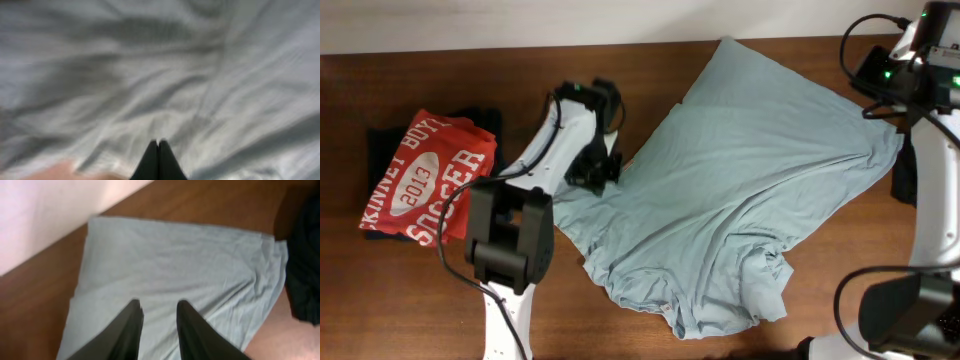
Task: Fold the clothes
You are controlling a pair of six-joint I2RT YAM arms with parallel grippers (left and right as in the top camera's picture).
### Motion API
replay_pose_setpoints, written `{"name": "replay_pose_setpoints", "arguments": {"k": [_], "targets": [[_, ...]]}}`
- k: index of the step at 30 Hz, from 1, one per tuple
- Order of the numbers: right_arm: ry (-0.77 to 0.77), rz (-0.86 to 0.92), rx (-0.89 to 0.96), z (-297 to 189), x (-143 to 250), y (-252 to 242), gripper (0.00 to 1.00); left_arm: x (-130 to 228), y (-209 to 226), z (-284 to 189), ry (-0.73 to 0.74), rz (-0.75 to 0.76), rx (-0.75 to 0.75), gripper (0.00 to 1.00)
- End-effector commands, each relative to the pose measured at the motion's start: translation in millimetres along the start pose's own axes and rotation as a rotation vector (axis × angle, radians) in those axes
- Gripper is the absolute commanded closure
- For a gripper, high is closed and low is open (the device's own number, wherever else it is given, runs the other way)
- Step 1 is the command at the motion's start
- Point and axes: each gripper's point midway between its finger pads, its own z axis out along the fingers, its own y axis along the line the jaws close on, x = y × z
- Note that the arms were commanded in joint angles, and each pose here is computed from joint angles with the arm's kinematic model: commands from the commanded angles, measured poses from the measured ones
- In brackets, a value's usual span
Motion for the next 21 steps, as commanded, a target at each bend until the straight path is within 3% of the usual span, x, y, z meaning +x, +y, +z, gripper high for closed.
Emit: {"name": "replay_pose_setpoints", "arguments": {"k": [1, 11, 16, 21], "targets": [[-0.021, 0.0, -0.02, -17, -4, 4, 0.72, 10, -1, 32, 0.04, -0.021, 0.055, 0.99], [-0.004, 0.002, -0.015, -16, 0, 3, 0.74, -14, 28, 55, -0.086, -0.017, -0.083, 0.99], [-0.004, 0.002, -0.015, -16, 0, 3, 0.75, -45, 77, 44, -0.21, -0.098, -0.203, 0.99], [0.002, 0.003, -0.013, -16, 2, 2, 0.78, -74, 140, 23, -0.327, -0.253, -0.175, 0.99]]}}
